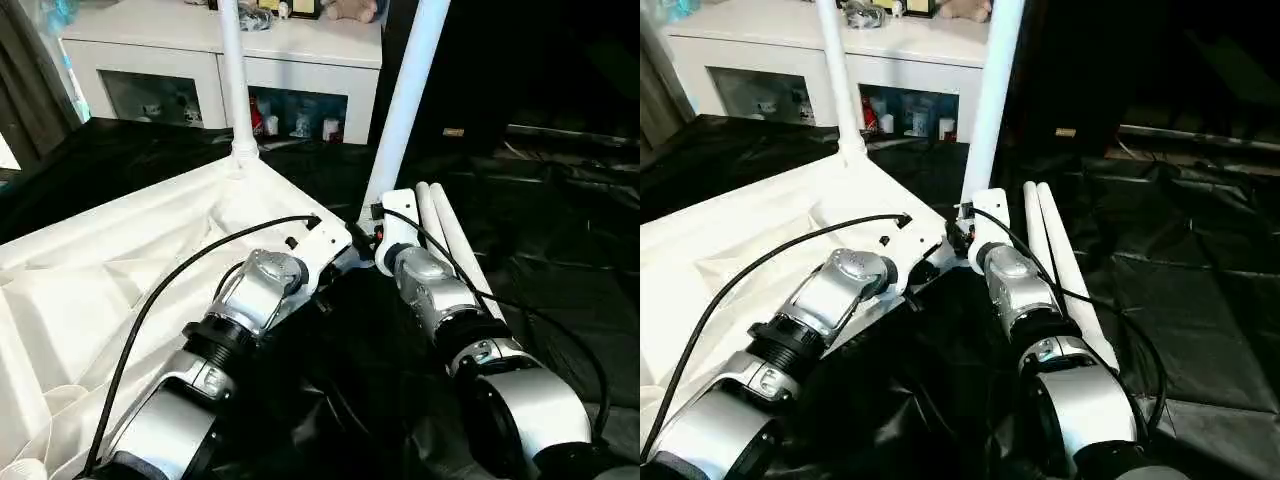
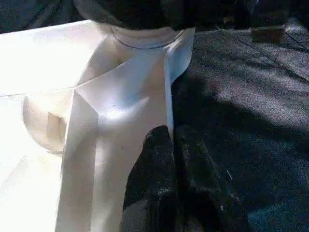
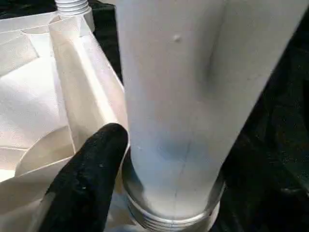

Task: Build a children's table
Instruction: Rotate leg to tighten

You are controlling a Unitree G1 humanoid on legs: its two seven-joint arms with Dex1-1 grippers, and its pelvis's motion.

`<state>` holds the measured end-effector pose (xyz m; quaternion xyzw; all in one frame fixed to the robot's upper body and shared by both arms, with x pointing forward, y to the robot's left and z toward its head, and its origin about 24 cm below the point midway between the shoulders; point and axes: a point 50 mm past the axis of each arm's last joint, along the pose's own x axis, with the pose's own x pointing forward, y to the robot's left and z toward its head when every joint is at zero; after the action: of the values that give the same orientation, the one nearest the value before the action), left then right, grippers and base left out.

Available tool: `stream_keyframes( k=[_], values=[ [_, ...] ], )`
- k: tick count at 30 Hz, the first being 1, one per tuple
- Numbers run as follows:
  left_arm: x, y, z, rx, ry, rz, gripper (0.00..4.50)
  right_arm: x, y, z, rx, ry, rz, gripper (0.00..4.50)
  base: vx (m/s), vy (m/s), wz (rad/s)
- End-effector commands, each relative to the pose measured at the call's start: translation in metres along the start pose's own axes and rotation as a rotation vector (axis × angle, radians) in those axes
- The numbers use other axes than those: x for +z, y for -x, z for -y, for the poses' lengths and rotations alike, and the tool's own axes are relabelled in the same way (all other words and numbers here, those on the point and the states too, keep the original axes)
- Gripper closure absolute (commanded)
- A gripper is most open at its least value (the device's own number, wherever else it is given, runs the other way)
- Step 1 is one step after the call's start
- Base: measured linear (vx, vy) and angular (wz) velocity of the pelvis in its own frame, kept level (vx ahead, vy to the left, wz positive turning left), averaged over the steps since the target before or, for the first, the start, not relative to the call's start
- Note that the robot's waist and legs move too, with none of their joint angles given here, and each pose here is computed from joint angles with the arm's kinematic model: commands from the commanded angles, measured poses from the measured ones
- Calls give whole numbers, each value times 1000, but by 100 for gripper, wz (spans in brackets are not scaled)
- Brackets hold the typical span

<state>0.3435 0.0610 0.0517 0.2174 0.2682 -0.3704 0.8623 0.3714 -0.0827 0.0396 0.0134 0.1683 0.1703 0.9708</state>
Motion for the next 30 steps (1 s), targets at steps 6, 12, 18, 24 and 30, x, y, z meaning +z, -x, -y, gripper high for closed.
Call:
stream_keyframes(
  k=[6, 12, 18, 24, 30],
  values=[
    [1, 4, 1, -61, -104, 39, 450, -26, 6, -8, 155, 14, -90, 55, 0, 0, 0],
    [-11, 11, -6, -84, -135, 35, 450, -20, 16, 15, 188, 85, -45, 22, 0, 0, 0],
    [-23, 22, -7, -172, -186, 56, 450, -15, 34, 30, 283, 148, -11, 2, 0, 0, 0],
    [-36, 34, -13, -239, -243, 40, 450, -9, 57, 37, 416, 274, 19, 2, 0, 0, 0],
    [-43, 52, -12, -378, -312, 97, 450, -6, 77, 45, 513, 331, -4, 2, 0, 0, 0]
  ],
)
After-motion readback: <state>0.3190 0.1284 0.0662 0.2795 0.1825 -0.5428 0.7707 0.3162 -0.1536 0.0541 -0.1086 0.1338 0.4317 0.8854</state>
